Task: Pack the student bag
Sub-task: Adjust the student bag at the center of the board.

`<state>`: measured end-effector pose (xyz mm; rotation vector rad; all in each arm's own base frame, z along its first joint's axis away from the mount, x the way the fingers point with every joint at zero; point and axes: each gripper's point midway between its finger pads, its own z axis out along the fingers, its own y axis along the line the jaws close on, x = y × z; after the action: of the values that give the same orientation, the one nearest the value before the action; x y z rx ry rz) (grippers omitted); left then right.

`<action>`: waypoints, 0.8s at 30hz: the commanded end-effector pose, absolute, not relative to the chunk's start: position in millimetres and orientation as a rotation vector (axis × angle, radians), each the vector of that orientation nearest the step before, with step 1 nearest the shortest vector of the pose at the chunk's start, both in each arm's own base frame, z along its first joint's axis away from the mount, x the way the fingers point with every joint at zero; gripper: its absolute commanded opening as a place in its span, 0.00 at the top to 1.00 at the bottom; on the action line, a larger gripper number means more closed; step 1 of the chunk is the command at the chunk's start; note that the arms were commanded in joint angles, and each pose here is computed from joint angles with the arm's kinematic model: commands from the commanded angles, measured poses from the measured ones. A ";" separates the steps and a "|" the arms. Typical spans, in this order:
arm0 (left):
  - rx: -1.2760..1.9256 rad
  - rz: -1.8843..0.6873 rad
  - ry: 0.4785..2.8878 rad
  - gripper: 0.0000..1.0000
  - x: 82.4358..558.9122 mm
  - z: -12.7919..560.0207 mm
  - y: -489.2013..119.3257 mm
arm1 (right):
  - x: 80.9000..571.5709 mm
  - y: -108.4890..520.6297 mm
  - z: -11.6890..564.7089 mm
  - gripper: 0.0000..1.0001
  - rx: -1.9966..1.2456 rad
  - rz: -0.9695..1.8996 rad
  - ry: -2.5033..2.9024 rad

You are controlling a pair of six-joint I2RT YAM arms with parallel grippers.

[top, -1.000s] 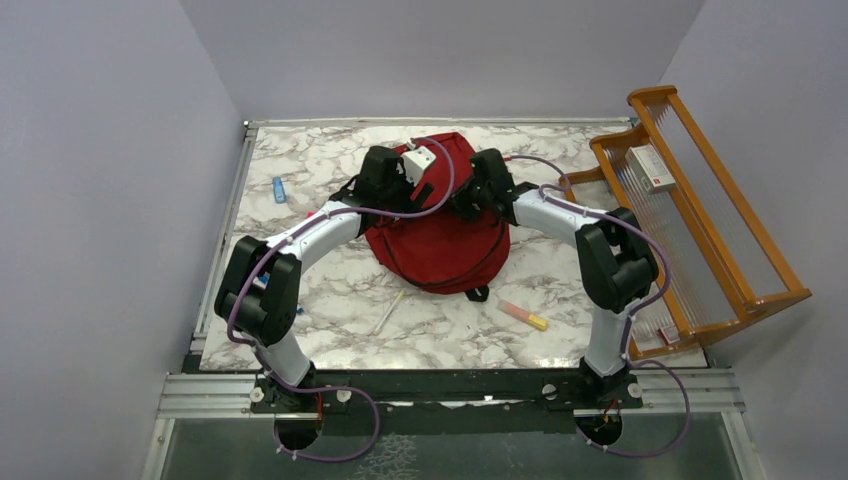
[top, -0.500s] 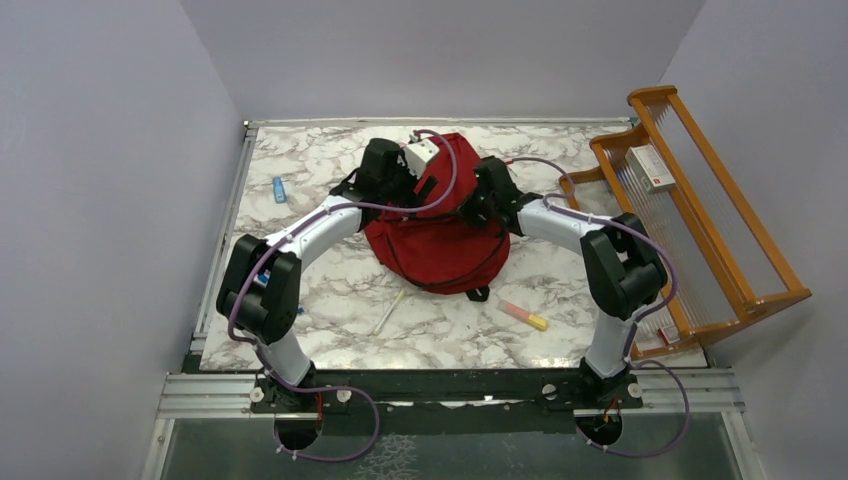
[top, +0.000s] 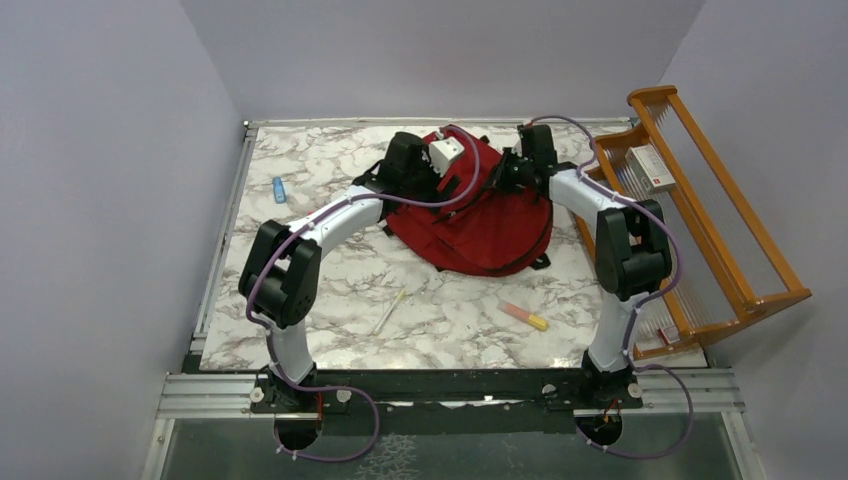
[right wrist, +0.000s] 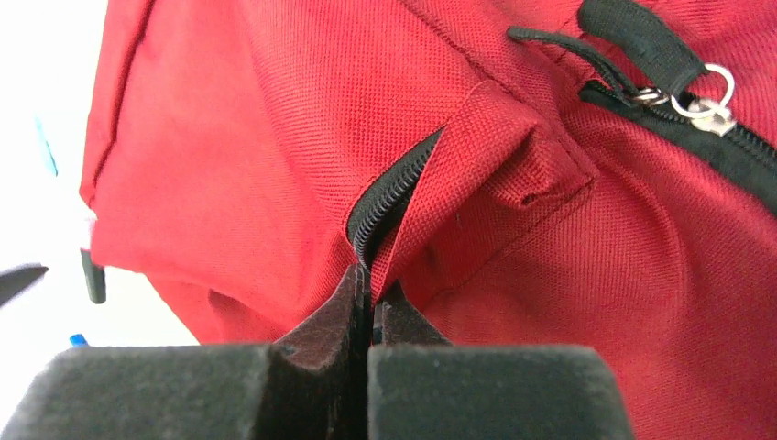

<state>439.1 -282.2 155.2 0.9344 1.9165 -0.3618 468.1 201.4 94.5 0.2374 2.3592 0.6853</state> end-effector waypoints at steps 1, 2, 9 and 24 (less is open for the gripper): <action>0.985 -0.408 1.927 0.16 433.3 152.3 -303.9 | 485.0 202.0 104.2 0.96 0.015 0.705 2.387; 0.988 -0.401 1.930 0.16 433.8 151.5 -303.9 | 482.4 206.8 105.7 0.93 0.014 0.746 2.391; 0.989 -0.380 1.932 0.16 432.9 150.9 -301.1 | 459.9 212.1 101.0 0.76 0.177 0.873 2.357; 0.982 -0.380 1.932 0.16 433.8 152.5 -301.5 | 449.0 199.4 94.8 0.73 0.303 0.813 2.365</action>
<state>429.9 -298.9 140.3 0.9928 1.9553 -0.3789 448.3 201.9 79.3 0.2746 2.4204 0.8261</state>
